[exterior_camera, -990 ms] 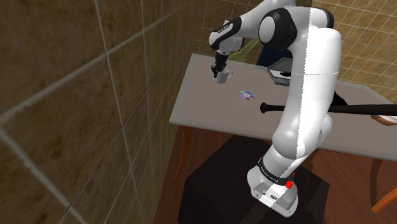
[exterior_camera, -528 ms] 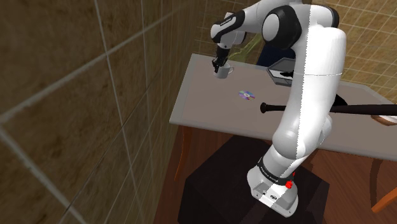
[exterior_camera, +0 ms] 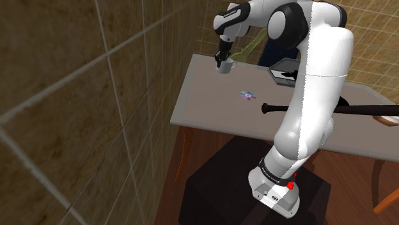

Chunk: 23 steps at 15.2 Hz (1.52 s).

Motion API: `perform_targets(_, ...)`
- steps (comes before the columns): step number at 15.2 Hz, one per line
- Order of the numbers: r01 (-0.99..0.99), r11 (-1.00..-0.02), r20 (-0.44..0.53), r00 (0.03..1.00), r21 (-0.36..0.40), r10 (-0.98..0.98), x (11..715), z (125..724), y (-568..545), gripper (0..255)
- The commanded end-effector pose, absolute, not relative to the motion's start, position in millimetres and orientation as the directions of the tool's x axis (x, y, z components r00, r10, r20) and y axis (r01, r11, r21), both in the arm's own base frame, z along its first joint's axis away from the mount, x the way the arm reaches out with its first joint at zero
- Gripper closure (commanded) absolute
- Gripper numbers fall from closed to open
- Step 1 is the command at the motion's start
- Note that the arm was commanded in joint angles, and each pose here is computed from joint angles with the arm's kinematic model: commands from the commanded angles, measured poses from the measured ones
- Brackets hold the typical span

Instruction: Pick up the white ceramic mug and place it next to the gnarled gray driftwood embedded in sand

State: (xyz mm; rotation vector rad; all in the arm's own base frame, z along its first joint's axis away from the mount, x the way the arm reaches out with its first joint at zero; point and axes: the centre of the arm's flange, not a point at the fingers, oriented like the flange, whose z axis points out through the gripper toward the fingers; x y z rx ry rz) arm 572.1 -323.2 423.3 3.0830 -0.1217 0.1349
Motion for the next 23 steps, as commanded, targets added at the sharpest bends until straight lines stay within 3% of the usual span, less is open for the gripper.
perform_targets(1, -0.081, -0.995, 0.089, 0.993, 0.050, -0.076, 572, 436, -324, 255)
perform_targets(23, -0.081, -0.995, 0.089, 0.993, 0.050, -0.076, 561, 542, -332, 255)
